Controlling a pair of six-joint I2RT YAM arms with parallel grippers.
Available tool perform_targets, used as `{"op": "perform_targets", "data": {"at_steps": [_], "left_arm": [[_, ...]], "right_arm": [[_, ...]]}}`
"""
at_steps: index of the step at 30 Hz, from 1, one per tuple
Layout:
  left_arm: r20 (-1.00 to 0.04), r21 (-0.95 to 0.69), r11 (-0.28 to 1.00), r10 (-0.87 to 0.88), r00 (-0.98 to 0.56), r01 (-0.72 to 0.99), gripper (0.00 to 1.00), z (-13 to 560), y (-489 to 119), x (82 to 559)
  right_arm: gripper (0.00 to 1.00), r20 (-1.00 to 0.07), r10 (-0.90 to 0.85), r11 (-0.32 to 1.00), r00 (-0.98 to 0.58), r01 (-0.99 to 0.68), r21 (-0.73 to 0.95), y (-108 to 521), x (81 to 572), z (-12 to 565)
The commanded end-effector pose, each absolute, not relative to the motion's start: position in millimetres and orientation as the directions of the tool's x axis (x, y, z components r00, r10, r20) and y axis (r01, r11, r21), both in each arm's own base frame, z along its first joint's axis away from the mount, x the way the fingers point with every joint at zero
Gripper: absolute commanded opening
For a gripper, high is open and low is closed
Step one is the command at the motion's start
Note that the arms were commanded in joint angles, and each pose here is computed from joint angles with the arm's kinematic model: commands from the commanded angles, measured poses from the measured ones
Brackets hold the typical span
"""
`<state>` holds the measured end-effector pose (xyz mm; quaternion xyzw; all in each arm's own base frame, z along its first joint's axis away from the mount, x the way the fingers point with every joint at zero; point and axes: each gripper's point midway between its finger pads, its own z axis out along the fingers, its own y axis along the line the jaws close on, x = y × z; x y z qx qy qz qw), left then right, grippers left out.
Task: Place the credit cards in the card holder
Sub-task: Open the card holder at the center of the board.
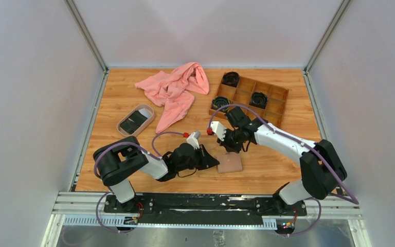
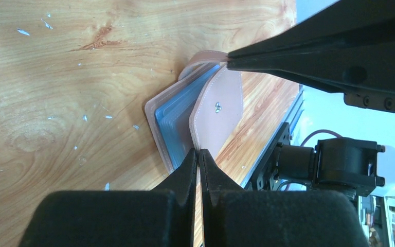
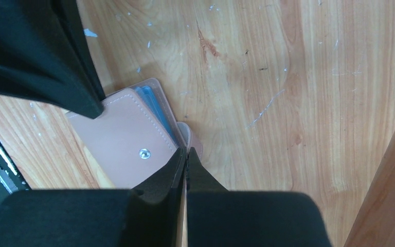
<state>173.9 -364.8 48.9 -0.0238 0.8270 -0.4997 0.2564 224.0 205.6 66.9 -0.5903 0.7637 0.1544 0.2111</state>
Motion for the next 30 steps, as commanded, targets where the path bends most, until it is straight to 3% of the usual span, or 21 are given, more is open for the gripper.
{"op": "perform_targets", "data": {"at_steps": [1,6,12,17,21,27,30], "left_arm": [[-0.429,-0.834,0.486,-0.278,-0.859,0.259,0.0,52.6,-370.8,172.4],[-0.433,-0.834,0.483,-0.275,-0.858,0.266,0.0,53.5,-371.2,171.7],[-0.437,-0.836,0.476,-0.276,-0.856,0.273,0.0,55.7,-372.5,172.5],[-0.44,-0.836,0.474,-0.282,-0.852,0.276,0.0,57.3,-371.9,172.9],[-0.448,-0.834,0.473,-0.282,-0.848,0.284,0.0,59.1,-372.2,173.5],[-0.465,-0.832,0.465,-0.284,-0.839,0.303,0.01,66.3,-371.7,173.6],[-0.478,-0.825,0.47,-0.284,-0.831,0.314,0.09,70.6,-369.1,173.7]], "right_arm": [[0.0,-0.493,-0.836,0.284,-0.239,-0.959,-0.016,209.0,238.4,63.8],[0.04,-0.489,-0.836,0.307,-0.248,-0.951,-0.043,212.1,251.2,60.8],[0.43,-0.499,-0.827,0.328,-0.257,-0.943,-0.057,212.8,256.5,64.7],[0.64,-0.595,-0.773,0.285,-0.219,-0.958,-0.018,215.1,244.9,92.5],[0.72,-0.666,-0.726,0.203,-0.174,-0.979,0.034,210.0,225.8,114.5],[0.74,-0.748,-0.655,0.107,-0.108,-0.993,0.049,201.7,200.5,142.5],[0.74,-0.772,-0.632,0.054,-0.07,-0.997,0.046,201.7,188.5,152.1]]}}
